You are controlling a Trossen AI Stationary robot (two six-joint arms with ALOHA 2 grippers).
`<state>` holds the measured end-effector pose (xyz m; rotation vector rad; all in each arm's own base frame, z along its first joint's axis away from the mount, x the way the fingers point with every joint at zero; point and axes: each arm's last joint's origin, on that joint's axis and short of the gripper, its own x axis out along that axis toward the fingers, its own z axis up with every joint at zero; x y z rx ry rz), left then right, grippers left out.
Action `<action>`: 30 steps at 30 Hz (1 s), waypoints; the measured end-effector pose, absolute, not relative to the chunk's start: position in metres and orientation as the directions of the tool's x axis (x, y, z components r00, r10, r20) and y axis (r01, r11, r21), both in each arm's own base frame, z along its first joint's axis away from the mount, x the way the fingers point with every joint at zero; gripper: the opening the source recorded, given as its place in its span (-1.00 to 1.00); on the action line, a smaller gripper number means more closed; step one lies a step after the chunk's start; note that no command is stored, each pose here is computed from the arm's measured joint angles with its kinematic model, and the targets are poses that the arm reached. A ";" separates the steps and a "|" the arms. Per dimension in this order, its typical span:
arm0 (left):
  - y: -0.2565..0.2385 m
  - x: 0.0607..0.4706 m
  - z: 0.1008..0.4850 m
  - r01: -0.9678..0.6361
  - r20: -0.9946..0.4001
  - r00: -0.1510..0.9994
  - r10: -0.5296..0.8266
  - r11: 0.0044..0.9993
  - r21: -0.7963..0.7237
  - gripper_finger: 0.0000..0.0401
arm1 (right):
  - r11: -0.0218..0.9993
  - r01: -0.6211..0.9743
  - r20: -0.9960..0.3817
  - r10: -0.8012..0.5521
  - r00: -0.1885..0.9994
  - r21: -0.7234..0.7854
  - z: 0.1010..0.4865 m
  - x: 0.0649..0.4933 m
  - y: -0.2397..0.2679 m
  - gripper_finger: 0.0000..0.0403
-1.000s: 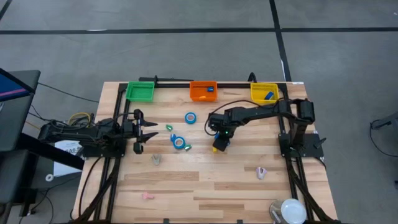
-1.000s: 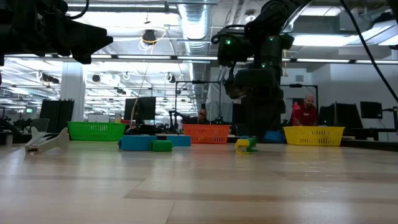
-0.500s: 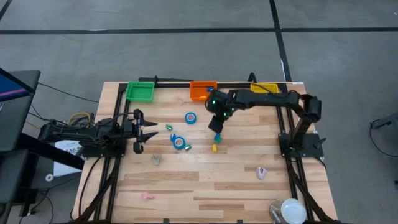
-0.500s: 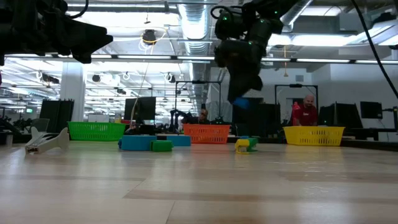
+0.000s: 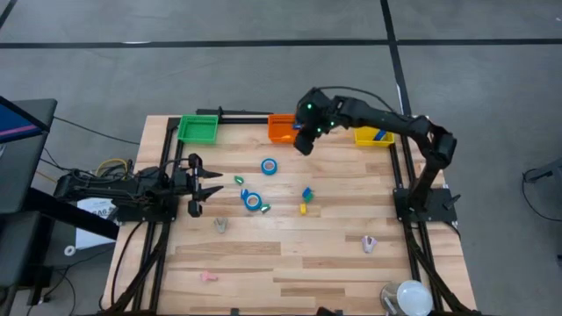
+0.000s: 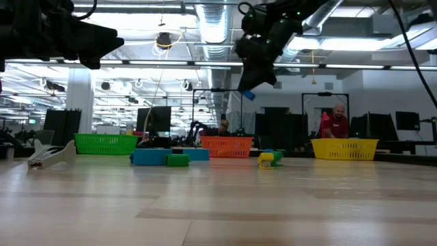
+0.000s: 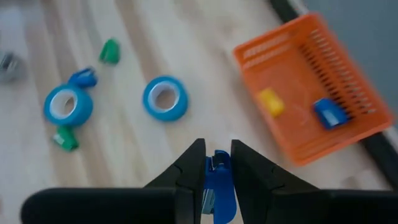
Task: Pick and place Stapler, Stapler remover, tape
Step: Put the blue stapler into the orange bin
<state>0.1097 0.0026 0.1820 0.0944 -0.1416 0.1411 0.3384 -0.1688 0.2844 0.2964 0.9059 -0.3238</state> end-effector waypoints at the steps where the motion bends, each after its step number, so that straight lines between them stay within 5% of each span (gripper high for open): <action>1: 0.003 0.110 0.182 -0.147 0.147 0.980 0.133 0.986 0.084 -0.16 | 0.908 0.404 -0.796 -0.160 0.583 0.114 0.286 0.337 -0.173 -0.70; 18: 0.003 0.110 0.182 -0.146 0.147 0.980 0.133 0.986 0.084 -0.16 | 0.885 0.457 -0.737 -0.248 0.628 0.091 0.284 0.333 -0.210 -0.70; 30: 0.003 0.110 0.182 -0.147 0.151 0.980 0.133 0.986 0.083 -0.16 | 0.868 0.488 -0.712 -0.289 0.640 0.087 0.238 0.354 -0.244 -0.70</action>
